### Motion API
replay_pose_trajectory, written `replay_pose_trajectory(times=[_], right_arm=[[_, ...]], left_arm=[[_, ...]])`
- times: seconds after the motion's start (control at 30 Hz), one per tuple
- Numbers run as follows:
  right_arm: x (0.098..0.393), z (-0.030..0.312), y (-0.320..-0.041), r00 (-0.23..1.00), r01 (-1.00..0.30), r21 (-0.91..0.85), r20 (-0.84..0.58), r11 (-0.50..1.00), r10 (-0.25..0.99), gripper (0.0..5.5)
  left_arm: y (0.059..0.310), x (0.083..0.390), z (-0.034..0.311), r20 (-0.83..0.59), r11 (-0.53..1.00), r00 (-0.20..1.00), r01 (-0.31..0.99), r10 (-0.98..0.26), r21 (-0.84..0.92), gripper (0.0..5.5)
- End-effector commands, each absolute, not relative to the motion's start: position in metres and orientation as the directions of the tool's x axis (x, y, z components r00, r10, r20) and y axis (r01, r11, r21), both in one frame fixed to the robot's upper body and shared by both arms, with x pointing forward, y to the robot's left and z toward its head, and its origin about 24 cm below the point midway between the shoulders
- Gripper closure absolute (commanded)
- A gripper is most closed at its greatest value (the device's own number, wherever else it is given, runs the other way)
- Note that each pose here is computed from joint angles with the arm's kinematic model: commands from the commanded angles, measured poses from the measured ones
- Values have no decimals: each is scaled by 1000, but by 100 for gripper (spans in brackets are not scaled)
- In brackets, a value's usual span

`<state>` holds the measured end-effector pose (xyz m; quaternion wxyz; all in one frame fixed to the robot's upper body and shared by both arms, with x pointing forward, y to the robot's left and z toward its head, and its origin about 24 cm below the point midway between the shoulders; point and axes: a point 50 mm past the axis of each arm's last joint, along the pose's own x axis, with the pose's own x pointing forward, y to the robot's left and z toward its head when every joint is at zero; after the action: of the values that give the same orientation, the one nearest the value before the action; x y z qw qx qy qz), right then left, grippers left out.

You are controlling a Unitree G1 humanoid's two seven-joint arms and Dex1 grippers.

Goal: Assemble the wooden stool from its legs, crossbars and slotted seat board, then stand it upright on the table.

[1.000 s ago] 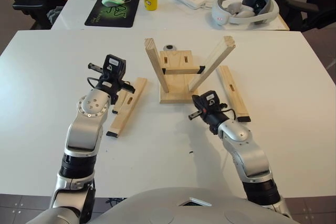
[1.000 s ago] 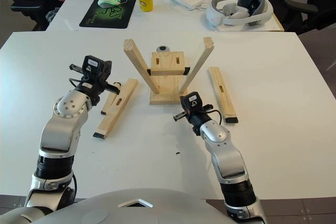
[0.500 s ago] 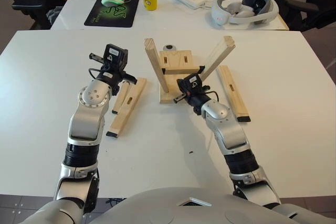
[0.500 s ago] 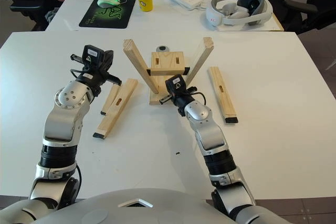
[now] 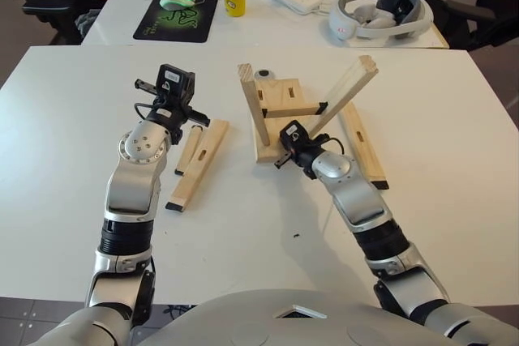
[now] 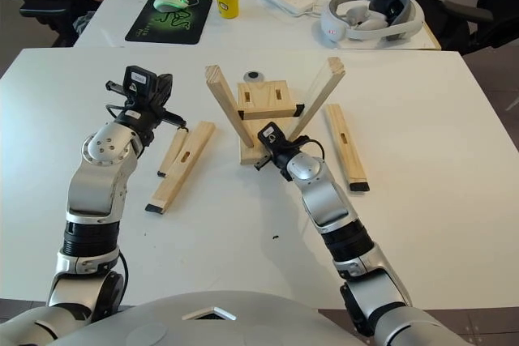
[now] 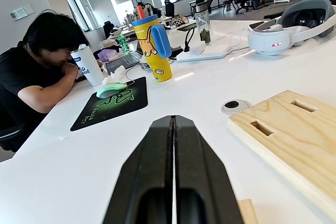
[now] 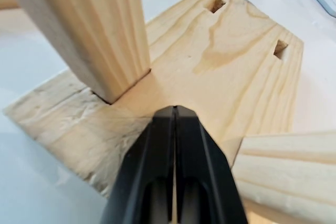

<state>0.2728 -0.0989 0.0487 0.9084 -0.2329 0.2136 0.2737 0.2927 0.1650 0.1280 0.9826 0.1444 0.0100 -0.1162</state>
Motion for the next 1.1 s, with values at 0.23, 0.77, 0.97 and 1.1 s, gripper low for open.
replay_pose_trajectory(times=[0.23, 0.77, 0.97, 1.1], right_arm=[[212, 1, -110, 453, -673, 51, -761, 738, 465, 550], [224, 18, -122, 557, -546, 78, -710, 834, 431, 550], [240, 28, -160, 547, -687, -184, -768, 703, 333, 550], [266, 41, -175, 617, -748, -439, -736, 498, 278, 550]], left_arm=[[168, 287, 126, -50, 938, 978, 210, -205, 274, 548], [173, 294, 129, -62, 923, 969, 247, -240, 294, 548], [173, 290, 126, -60, 930, 973, 230, -222, 286, 548], [169, 291, 125, -60, 928, 970, 243, -236, 281, 548]])
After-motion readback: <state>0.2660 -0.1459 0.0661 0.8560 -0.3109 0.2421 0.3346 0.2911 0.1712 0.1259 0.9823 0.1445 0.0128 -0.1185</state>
